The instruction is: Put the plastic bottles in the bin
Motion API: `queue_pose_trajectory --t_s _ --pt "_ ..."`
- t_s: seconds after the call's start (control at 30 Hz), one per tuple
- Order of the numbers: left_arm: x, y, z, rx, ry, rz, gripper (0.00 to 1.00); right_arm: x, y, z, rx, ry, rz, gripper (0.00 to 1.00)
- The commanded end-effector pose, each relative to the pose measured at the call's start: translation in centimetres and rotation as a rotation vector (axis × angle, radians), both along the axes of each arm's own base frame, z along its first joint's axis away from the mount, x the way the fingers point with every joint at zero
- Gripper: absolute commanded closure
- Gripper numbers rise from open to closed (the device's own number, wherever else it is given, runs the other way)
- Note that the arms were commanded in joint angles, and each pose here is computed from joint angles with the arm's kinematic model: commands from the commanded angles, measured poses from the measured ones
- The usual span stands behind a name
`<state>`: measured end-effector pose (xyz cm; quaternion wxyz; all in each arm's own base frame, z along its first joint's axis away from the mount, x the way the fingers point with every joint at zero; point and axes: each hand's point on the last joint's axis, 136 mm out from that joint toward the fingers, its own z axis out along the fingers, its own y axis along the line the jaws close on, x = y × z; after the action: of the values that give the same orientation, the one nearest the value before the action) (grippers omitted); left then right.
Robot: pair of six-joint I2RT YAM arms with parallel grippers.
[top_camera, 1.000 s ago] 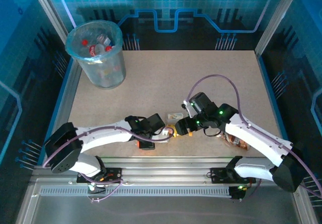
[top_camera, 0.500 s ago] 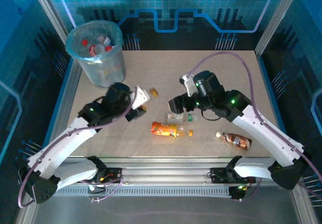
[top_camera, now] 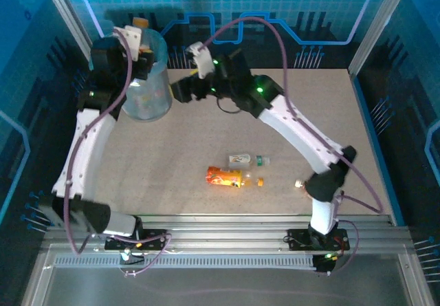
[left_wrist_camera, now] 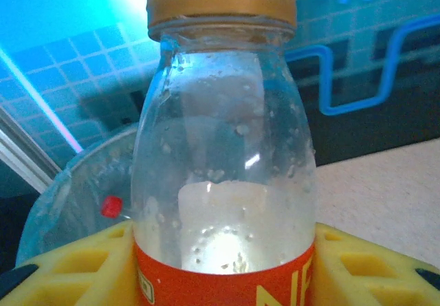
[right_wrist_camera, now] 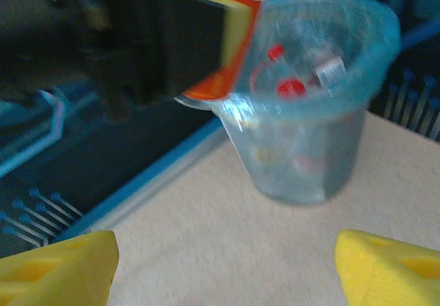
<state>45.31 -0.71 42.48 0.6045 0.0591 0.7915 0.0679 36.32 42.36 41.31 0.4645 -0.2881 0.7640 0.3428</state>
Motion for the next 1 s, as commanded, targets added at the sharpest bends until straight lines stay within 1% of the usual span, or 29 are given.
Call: queue_pose_trajectory --t_s 0.0,0.07,0.13,0.3,0.37,0.4,0.53,0.6,0.63,0.77,0.97 --pt "3.3 3.6 0.7 -0.054 -0.037 0.088 0.59 0.9 4.3 0.2 0.051 -0.020 0.077 0.17" --pt "5.1 5.6 0.2 -0.057 -0.023 0.129 0.59 2.0 6.3 0.1 0.090 -0.027 0.095 0.17" --pt "6.9 7.6 -0.4 -0.058 -0.013 0.171 0.59 3.2 8.2 -1.3 0.123 -0.012 0.102 0.18" --pt "10.7 11.4 -2.1 -0.021 -0.006 0.244 0.57 4.8 10.1 -3.7 0.172 0.024 0.087 0.19" --pt "12.2 12.3 -2.9 -0.020 0.005 0.248 0.55 5.3 10.6 -4.7 0.185 0.032 0.083 0.19" --pt "12.9 12.8 -3.4 -0.019 0.013 0.253 0.52 5.6 10.9 -5.1 0.194 0.035 0.078 0.18" --pt "15.3 13.4 -5.4 -0.006 0.062 0.256 0.35 6.3 11.6 -6.3 0.207 0.046 0.076 0.17" --pt "15.7 13.5 -5.5 -0.014 0.063 0.256 0.24 6.4 11.8 -6.3 0.210 0.044 0.076 0.18" --pt "15.8 13.3 -5.4 -0.019 0.058 0.248 0.21 6.5 11.8 -6.3 0.211 0.041 0.074 0.17" --pt "16.0 13.1 -5.2 -0.030 0.047 0.236 0.20 6.5 11.6 -6.2 0.203 0.034 0.066 0.17" --pt "15.8 12.9 -5.0 -0.032 0.049 0.227 0.21 6.2 11.2 -6.1 0.181 0.029 0.069 0.17"
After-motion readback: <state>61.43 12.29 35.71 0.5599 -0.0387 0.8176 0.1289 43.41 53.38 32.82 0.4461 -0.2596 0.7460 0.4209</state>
